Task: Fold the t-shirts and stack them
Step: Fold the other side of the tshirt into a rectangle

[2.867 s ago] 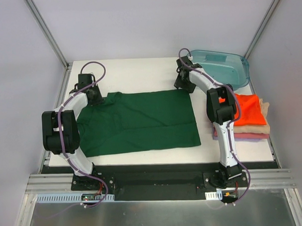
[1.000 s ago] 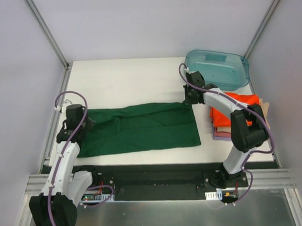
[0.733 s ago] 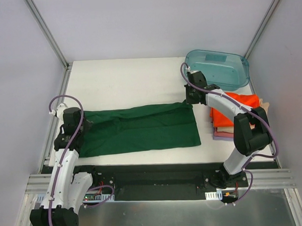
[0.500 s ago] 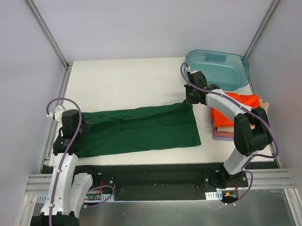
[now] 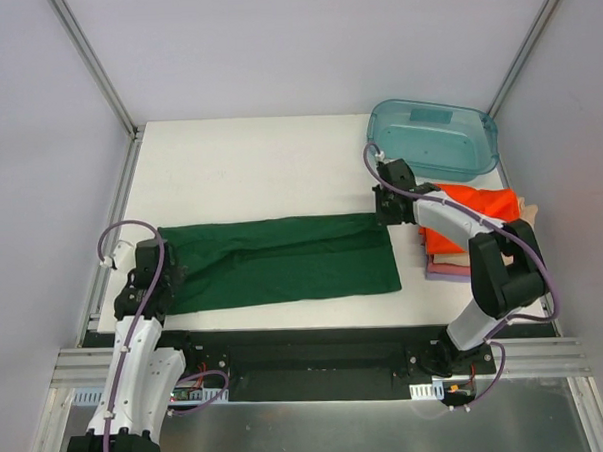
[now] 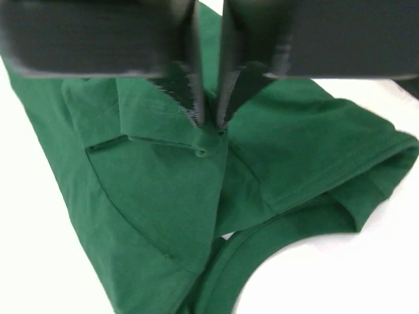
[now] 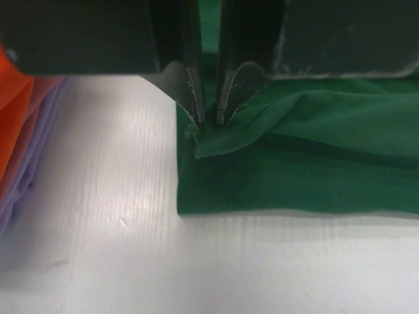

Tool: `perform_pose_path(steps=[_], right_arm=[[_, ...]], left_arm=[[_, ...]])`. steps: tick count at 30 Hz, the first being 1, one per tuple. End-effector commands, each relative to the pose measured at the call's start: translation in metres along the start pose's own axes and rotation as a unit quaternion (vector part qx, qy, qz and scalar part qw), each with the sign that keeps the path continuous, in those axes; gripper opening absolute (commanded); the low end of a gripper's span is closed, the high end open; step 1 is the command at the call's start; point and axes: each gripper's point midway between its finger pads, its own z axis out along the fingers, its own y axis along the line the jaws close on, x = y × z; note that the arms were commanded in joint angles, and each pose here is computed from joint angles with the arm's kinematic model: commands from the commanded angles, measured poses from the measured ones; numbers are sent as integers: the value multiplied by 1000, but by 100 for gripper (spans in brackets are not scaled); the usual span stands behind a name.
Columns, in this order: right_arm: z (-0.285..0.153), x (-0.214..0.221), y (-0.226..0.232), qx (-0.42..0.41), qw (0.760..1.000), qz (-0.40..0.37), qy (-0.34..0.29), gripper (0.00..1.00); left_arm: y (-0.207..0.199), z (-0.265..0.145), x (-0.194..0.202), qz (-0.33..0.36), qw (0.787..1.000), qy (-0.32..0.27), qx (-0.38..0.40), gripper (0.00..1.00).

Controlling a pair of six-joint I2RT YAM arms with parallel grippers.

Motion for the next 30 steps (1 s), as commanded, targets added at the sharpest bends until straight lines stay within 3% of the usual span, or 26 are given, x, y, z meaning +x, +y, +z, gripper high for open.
perform_pose_path(steps=[1, 4, 8, 9, 12, 16, 19, 25, 30], right_arm=[[-15, -1, -16, 34, 998, 37, -35, 15], [-34, -2, -39, 90, 993, 46, -60, 49], [-69, -6, -62, 136, 985, 54, -88, 79], [-74, -8, -60, 129, 986, 55, -93, 96], [-81, -14, -30, 40, 994, 38, -98, 96], [-77, -12, 42, -128, 990, -9, -62, 96], [-70, -6, 87, -194, 979, -60, -28, 96], [-24, 7, 120, -206, 975, -72, 39, 96], [0, 34, 102, -156, 981, -66, 94, 96]], left_arm=[[25, 0, 1, -35, 998, -15, -53, 27], [42, -7, -7, -58, 993, -40, -97, 63], [34, -25, -24, -78, 992, -64, -80, 90], [26, -30, -27, -82, 993, -62, -63, 96], [-2, -38, -28, -82, 996, -35, -12, 99], [-62, -39, -19, -3, 994, 34, 103, 99], [-97, -28, -2, 49, 982, 100, 155, 99], [-125, 11, 35, 161, 963, 178, 125, 99], [-110, 37, 68, 201, 950, 228, 73, 99]])
